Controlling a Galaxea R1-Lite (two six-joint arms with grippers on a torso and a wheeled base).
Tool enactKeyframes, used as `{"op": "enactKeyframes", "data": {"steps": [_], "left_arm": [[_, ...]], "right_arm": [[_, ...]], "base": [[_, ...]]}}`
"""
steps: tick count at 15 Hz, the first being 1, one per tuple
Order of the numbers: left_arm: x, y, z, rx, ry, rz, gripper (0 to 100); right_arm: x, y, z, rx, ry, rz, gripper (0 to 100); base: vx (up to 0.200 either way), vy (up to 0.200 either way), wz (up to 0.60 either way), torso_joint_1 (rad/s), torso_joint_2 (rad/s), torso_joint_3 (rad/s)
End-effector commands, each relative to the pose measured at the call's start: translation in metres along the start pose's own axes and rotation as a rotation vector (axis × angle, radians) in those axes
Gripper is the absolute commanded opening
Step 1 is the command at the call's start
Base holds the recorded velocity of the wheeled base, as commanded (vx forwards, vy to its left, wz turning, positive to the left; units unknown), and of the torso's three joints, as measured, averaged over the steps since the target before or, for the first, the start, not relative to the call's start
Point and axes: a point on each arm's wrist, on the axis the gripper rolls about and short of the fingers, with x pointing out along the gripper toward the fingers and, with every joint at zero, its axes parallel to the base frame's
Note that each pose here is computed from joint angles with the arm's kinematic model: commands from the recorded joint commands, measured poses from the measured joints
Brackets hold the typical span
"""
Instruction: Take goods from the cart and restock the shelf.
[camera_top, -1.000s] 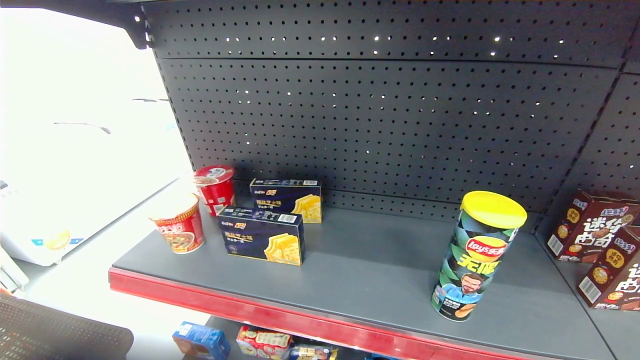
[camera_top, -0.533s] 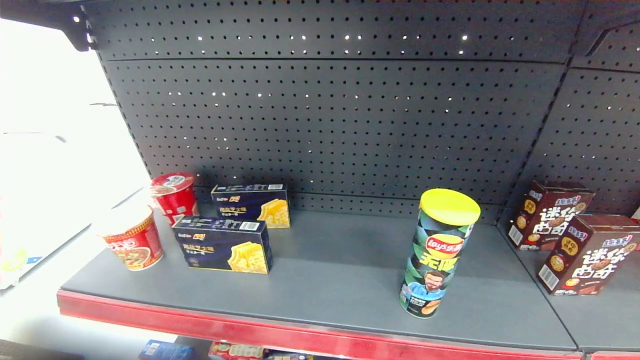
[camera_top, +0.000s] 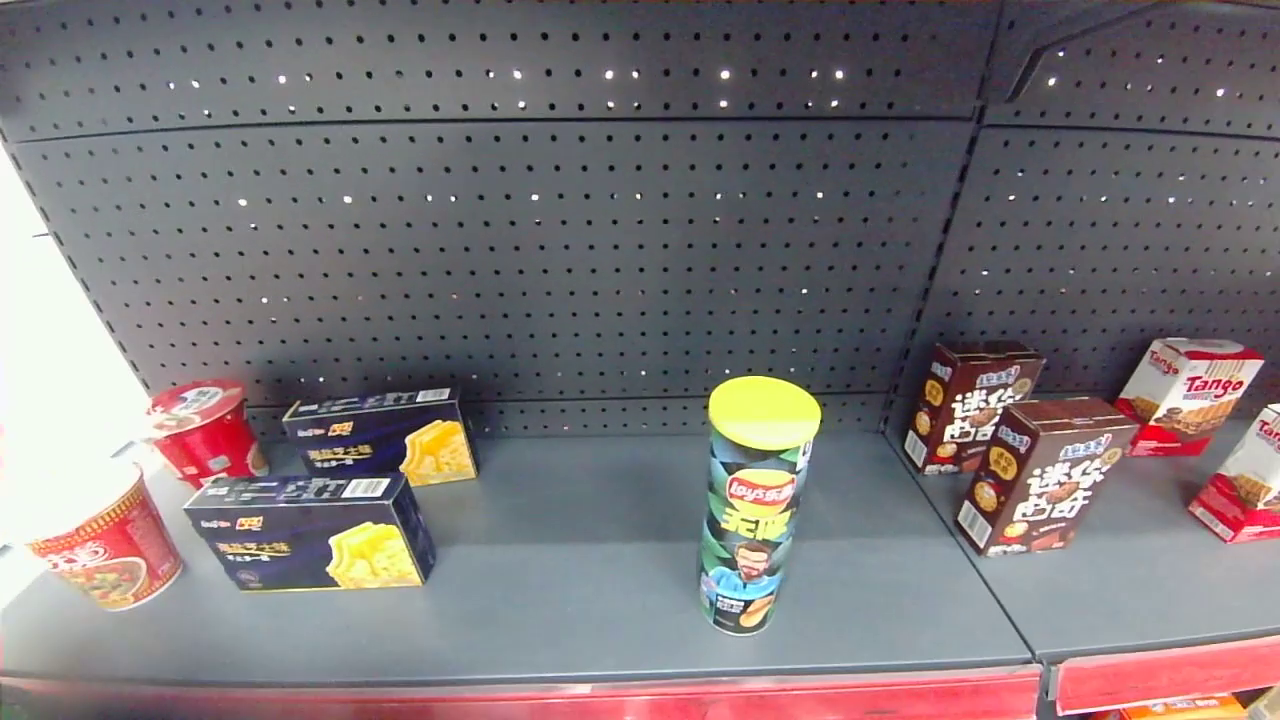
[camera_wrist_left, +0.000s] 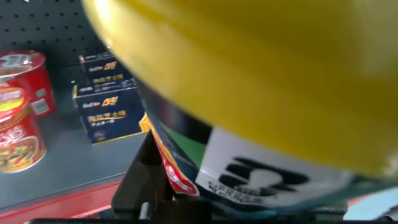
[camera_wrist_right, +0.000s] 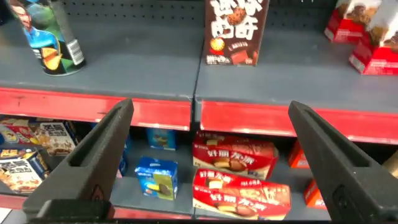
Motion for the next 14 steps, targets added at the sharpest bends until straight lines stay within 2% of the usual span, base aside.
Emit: {"op": "enactKeyframes", "data": {"steps": [1, 5, 7, 8, 11, 13, 14], "left_arm": [[0.004, 0.000, 0.004, -0.002, 0.013, -0.014, 0], [0.014, 0.001, 0.005, 0.039, 0.054, -0.018, 0], [0.025, 0.002, 0.009, 0.074, 0.094, -0.041, 0], [0.032, 0.001, 0.015, 0.081, 0.111, -0.071, 0], [0.065, -0.009, 0.049, 0.086, 0.112, -0.212, 0], [0.102, -0.015, 0.060, 0.085, 0.136, -0.223, 0], [0.125, -0.017, 0.064, 0.082, 0.129, -0.223, 0]], "right_arm": [[0.000, 0.000, 0.000, -0.001, 0.002, 0.003, 100], [0.000, 0.000, 0.000, 0.007, 0.002, 0.003, 100], [0.000, 0.000, 0.000, 0.009, 0.000, -0.009, 100], [0.000, 0.000, 0.000, 0.009, -0.001, -0.009, 100], [0.000, 0.000, 0.000, 0.009, -0.001, -0.009, 100], [0.000, 0.000, 0.000, 0.009, -0.001, -0.009, 100], [0.000, 0.000, 0.000, 0.009, -0.001, -0.009, 100]], "base": [[0.000, 0.000, -0.60, 0.002, 0.01, 0.002], [0.000, 0.000, 0.00, 0.000, 0.00, 0.000], [0.000, 0.000, 0.00, 0.000, 0.00, 0.000], [0.000, 0.000, 0.00, 0.000, 0.00, 0.000], [0.000, 0.000, 0.00, 0.000, 0.00, 0.000], [0.000, 0.000, 0.00, 0.000, 0.00, 0.000], [0.000, 0.000, 0.00, 0.000, 0.00, 0.000]]}}
